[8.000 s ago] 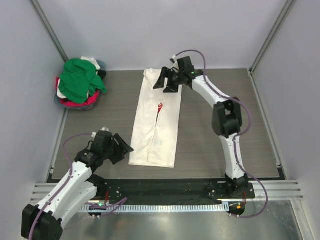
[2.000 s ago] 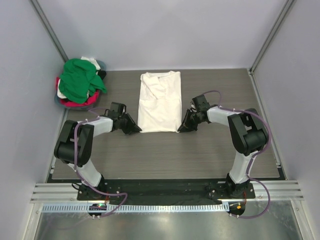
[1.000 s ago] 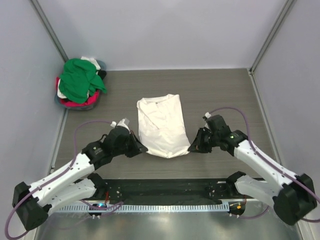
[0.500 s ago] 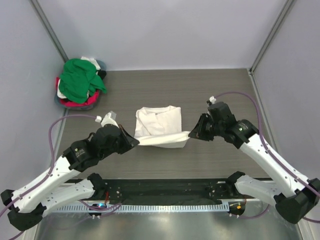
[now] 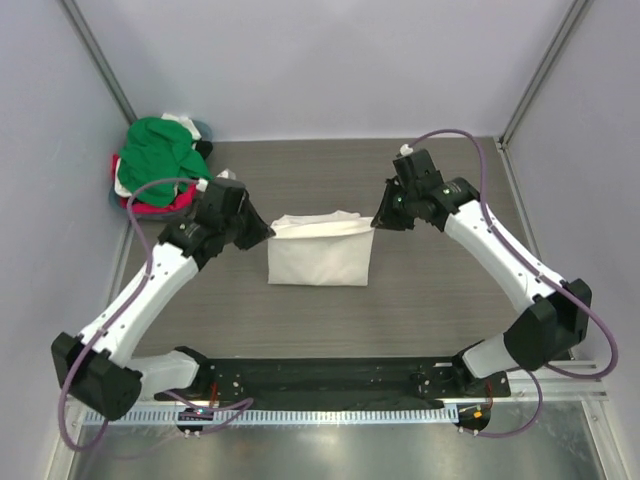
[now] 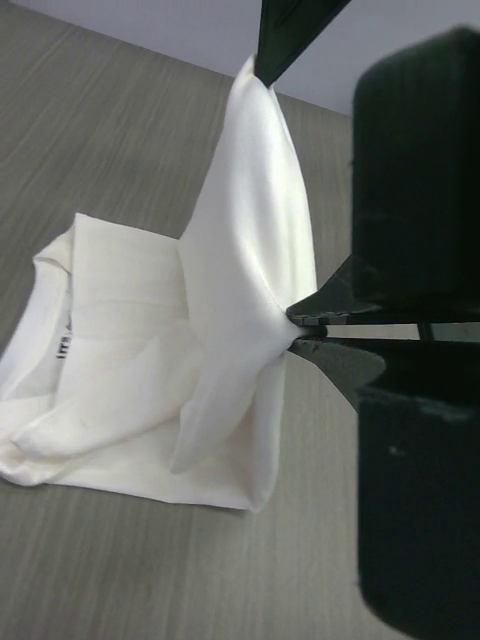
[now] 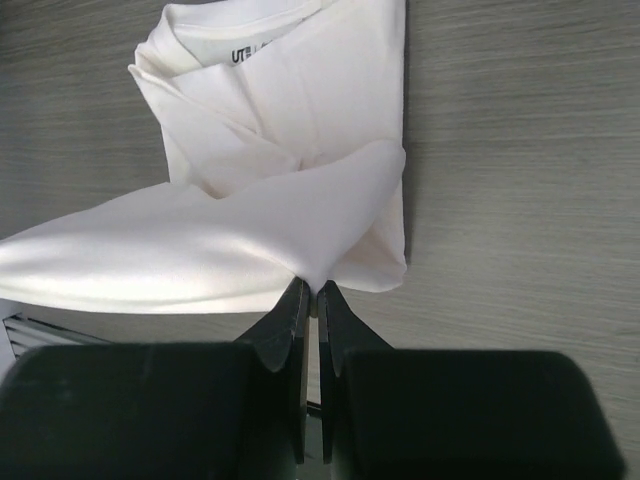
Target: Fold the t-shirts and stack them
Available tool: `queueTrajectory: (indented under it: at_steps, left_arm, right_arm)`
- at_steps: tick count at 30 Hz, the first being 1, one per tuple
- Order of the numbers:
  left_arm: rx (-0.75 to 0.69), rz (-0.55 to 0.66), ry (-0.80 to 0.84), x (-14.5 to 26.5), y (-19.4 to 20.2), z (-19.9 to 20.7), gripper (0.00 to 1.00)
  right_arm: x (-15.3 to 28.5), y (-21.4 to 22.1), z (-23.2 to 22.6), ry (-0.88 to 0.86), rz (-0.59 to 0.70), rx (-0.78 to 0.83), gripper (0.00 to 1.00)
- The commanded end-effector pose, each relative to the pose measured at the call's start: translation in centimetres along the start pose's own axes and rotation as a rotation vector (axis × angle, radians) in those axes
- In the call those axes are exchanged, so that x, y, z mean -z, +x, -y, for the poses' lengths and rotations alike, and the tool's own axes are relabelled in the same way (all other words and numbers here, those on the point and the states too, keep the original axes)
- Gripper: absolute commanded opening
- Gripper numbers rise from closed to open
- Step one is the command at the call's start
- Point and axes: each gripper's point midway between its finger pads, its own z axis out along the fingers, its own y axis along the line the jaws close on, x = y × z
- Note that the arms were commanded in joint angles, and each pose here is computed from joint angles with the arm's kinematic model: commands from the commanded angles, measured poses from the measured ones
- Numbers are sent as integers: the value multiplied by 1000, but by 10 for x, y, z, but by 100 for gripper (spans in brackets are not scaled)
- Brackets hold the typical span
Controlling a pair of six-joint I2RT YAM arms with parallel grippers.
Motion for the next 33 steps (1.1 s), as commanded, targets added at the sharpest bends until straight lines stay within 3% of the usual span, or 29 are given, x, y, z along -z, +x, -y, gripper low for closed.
queueTrajectory:
  at_steps: [1, 6, 21, 31, 33]
  left_arm:
    - [-42, 30, 91, -4, -36, 22, 0]
    - [-4, -54, 107, -45, -50, 24, 0]
    - [55, -125, 63, -135, -89, 2, 0]
    - [100, -209, -51, -199, -95, -41, 0]
    - [147, -235, -73, -213, -99, -58, 12]
  right_arm:
    - [-4, -34, 13, 40, 50, 21, 1]
    - [-28, -52, 14, 42, 32, 21, 1]
    - [-110, -85, 28, 57, -58, 16, 1]
    - [-169, -100, 23, -7, -119, 2, 1]
    - [-178, -106, 15, -49, -122, 17, 27]
